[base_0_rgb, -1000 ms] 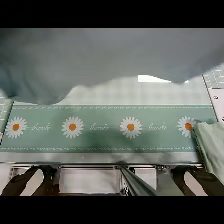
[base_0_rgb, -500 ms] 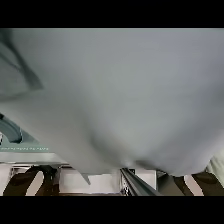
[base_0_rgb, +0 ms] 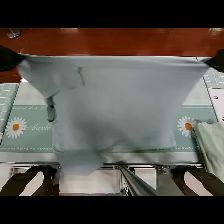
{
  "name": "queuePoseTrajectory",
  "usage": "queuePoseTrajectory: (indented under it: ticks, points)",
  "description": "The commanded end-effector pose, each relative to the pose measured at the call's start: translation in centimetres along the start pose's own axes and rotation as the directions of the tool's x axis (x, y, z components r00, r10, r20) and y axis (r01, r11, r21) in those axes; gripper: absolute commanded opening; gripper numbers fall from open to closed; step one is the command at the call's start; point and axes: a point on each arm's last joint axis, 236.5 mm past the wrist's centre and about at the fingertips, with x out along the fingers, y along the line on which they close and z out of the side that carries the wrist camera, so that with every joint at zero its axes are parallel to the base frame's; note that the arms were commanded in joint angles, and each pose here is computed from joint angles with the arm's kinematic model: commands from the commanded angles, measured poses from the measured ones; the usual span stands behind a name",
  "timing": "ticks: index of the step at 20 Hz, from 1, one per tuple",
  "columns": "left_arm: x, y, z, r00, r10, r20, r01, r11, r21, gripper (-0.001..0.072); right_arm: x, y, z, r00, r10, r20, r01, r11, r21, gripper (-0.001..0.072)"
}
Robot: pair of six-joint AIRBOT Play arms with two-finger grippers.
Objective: Fold the shirts.
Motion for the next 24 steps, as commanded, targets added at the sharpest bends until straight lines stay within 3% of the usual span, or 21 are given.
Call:
queuePoseTrajectory:
  ticks: [1, 7, 8, 9, 10, 11, 14, 17, 20, 24]
  points:
    - [9.8, 2.2, 0.1, 1.000, -0.005, 0.023, 0.007, 0.993, -0.121, 0.0040, 11.4, -2.0, 1.1, 0.998, 0.052, -0.037, -0.047, 0.992, 0.118, 0.0021]
    - [21.5, 3.6, -1.1, 0.999, -0.036, 0.006, 0.037, 0.958, -0.283, 0.0042, 24.0, -1.3, 4.0, 0.969, 0.242, -0.046, -0.201, 0.885, 0.421, 0.0023]
    - [22.5, 3.5, -1.3, 0.999, -0.051, -0.002, 0.048, 0.950, -0.307, 0.0077, 25.1, -0.7, 4.4, 0.959, 0.282, -0.037, -0.232, 0.851, 0.472, 0.0082]
    - [23.1, 3.4, -1.4, 0.998, -0.060, -0.005, 0.055, 0.944, -0.327, 0.0247, 25.9, -0.2, 4.7, 0.946, 0.322, -0.025, -0.261, 0.810, 0.526, 0.0364]
    - [23.2, 3.5, -1.4, 0.998, -0.062, -0.009, 0.056, 0.943, -0.329, 0.0646, 26.1, 0.1, 4.9, 0.934, 0.356, -0.019, -0.287, 0.780, 0.556, 0.0630]
    - [22.9, 3.9, -1.6, 0.998, -0.063, -0.028, 0.051, 0.948, -0.315, 0.0700, 25.7, 0.1, 5.0, 0.922, 0.388, -0.017, -0.314, 0.770, 0.556, 0.0634]
    - [18.9, 7.8, -5.4, 0.957, -0.069, -0.283, -0.005, 0.968, -0.251, 0.0700, 21.5, -2.7, 2.2, 0.889, 0.433, -0.149, -0.315, 0.815, 0.486, 0.0633]
    - [12.3, 12.7, -13.4, 0.804, -0.131, -0.580, -0.106, 0.928, -0.357, 0.0698, 16.6, -8.4, -4.1, 0.868, 0.301, -0.394, -0.129, 0.904, 0.407, 0.0628]
    - [7.7, 14.0, -19.2, 0.762, -0.177, -0.623, -0.172, 0.872, -0.459, 0.0698, 14.0, -10.5, -9.3, 0.899, 0.212, -0.384, -0.017, 0.892, 0.451, 0.0628]
    - [3.3, 14.0, -29.3, 0.768, -0.200, -0.608, -0.283, 0.746, -0.603, 0.0698, 12.3, -5.2, -17.8, 0.908, 0.309, -0.281, -0.135, 0.854, 0.503, 0.0628]
